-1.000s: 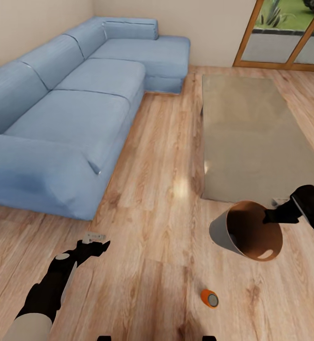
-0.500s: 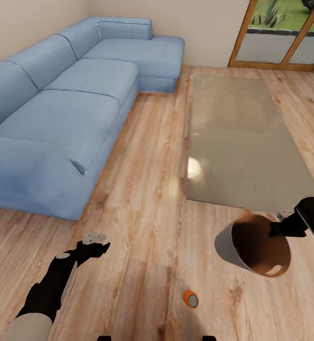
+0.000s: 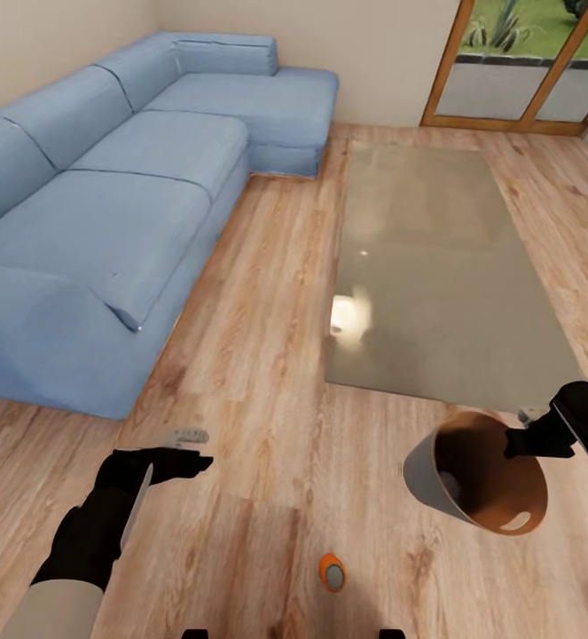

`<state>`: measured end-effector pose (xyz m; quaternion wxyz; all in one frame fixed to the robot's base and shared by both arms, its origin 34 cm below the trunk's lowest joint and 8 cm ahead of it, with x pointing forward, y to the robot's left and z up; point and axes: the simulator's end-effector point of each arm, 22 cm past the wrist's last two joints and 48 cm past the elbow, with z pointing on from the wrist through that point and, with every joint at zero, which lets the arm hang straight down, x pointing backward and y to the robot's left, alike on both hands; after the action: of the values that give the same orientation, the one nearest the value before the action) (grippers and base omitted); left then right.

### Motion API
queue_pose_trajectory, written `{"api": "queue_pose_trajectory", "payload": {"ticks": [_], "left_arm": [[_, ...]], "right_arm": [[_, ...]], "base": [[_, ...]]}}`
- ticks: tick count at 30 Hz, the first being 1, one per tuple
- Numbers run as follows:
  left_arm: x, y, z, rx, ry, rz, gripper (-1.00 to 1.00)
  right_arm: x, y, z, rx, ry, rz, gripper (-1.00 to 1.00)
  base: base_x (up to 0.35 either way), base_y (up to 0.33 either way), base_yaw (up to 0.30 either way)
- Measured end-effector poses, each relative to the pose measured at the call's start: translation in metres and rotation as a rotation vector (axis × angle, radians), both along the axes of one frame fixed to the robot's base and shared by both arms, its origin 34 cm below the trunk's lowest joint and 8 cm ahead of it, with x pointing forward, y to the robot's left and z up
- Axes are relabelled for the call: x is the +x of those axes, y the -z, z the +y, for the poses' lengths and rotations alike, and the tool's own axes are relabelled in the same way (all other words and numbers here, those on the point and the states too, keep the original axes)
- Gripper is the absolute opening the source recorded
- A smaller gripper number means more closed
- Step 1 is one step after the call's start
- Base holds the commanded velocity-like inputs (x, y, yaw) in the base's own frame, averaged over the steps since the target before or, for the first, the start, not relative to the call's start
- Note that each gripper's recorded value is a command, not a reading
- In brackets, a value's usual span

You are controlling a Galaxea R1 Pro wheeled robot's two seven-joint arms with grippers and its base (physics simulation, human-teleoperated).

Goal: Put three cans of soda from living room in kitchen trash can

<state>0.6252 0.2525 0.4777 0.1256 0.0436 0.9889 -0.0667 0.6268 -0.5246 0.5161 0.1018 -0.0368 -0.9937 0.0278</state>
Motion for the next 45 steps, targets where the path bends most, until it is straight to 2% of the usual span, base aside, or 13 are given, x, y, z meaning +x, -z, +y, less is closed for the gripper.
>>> {"api": "queue_pose_trajectory", "payload": {"ticks": [11, 25, 30, 37, 45], "left_arm": [[0.001, -0.006, -0.012, -0.012, 0.01, 0.003, 1.0], [0.005, -0.014, -0.013, -0.012, 0.014, -0.011, 1.0], [0.006, -0.018, -0.021, -0.021, 0.014, -0.018, 1.0], [0.009, -0.022, -0.024, -0.023, 0.017, -0.026, 1.0], [0.01, -0.027, -0.034, -0.026, 0.05, -0.034, 1.0]], "right_arm": [[-0.001, -0.001, 0.003, 0.005, 0.007, -0.005, -1.0], [0.004, -0.011, 0.004, 0.014, 0.022, -0.029, -1.0], [0.005, -0.015, -0.002, -0.007, 0.003, -0.03, -1.0], [0.008, -0.02, -0.001, -0.003, 0.007, -0.042, -1.0], [0.01, -0.025, -0.001, -0.005, 0.003, -0.052, -1.0]], "base": [[-0.009, -0.108, -0.053], [0.051, -0.035, -0.121], [-0.002, -0.257, -0.123], [-0.193, -0.235, -0.119], [-0.277, -0.163, -0.108]]}}
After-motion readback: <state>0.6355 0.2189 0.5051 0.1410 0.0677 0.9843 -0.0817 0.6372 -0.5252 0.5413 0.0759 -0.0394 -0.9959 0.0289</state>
